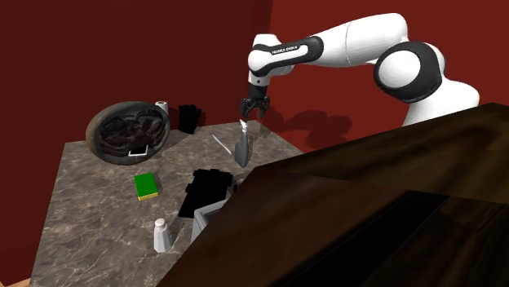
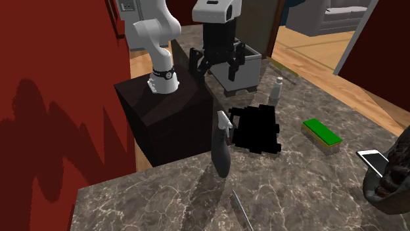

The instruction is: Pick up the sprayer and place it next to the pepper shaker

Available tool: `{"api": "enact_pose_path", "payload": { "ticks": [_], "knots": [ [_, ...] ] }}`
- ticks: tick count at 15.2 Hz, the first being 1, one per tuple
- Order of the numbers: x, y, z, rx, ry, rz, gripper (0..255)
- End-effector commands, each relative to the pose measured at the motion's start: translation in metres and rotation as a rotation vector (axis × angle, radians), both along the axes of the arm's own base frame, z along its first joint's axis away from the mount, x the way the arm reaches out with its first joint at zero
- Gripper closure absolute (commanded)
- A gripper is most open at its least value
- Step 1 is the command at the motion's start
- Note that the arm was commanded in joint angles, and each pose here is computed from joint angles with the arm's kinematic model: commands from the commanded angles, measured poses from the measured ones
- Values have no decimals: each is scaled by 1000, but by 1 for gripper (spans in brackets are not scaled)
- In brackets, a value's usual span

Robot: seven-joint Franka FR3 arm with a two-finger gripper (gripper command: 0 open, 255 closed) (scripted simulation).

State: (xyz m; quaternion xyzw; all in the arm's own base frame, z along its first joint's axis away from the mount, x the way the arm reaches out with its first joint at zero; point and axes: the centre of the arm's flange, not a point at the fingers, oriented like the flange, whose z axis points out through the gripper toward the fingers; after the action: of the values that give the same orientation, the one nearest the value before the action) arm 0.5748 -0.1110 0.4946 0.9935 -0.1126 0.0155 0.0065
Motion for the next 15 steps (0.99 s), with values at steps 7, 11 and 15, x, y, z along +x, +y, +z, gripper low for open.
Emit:
{"api": "enact_pose_path", "payload": {
  "ticks": [7, 11, 15],
  "knots": [
    [64, -35, -41, -2, -4, -36, 0],
    [64, -35, -62, -2, -4, -36, 0],
    [65, -35, -70, -2, -4, -36, 0]
  ]
}}
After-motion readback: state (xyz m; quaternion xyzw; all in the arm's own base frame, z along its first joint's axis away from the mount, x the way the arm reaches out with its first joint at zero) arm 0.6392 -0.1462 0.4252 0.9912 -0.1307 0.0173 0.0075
